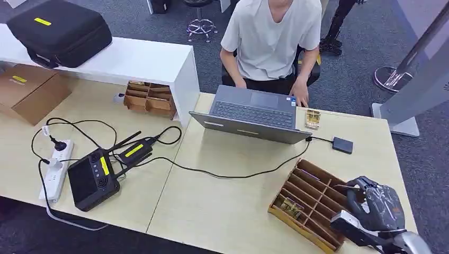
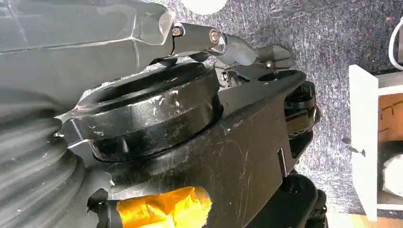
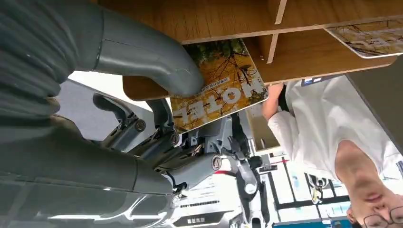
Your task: Pass the card to the sensor for recognition and then transmit it.
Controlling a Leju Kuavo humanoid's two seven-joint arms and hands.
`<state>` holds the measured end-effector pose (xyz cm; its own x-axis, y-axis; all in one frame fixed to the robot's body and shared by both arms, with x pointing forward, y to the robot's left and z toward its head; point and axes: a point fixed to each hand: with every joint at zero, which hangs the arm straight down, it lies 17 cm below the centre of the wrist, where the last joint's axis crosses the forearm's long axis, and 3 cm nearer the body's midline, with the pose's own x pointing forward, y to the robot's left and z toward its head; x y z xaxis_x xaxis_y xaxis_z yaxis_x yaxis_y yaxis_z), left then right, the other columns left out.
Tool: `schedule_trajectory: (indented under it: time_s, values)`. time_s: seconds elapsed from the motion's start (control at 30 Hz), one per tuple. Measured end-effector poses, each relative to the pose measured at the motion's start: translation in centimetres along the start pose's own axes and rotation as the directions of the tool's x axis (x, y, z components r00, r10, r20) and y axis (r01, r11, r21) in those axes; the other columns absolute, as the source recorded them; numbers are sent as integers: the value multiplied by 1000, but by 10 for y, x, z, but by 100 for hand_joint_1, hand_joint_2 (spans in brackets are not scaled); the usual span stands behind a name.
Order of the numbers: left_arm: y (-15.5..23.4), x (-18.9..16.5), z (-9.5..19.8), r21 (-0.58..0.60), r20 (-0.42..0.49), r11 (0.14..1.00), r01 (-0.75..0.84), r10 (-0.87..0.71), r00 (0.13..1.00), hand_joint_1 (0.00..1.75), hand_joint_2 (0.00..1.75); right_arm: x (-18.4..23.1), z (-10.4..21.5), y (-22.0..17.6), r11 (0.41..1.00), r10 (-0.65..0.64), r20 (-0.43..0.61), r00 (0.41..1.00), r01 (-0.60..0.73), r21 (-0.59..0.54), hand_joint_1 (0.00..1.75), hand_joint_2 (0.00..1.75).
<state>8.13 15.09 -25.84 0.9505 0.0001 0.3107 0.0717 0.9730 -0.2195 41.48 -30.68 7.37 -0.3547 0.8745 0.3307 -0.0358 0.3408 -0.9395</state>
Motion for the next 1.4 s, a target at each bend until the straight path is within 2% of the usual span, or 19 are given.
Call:
schedule_trajectory:
  time_s: [0.83, 0.87, 1.13, 1.4]
  values:
    - [0, 0, 0, 0, 0, 1000, 0, 0, 1000, 0, 175, 0, 0, 1, 1000, -3, -4, 1000, 3, -3, 175, 175]
    - [0, 0, 0, 0, 0, 1000, 0, 0, 1000, 0, 175, 0, 0, 1, 1000, -3, -4, 1000, 3, -3, 0, 175]
    - [0, 0, 0, 1, 1, 1000, 8, -8, 1000, 0, 175, 11, -6, -5, 999, -35, 48, 998, 35, -10, 0, 175]
    - [0, 0, 0, -1, 1, 1000, 15, -15, 1000, 0, 175, 35, -47, -52, 996, -15, 125, 992, 26, -85, 0, 175]
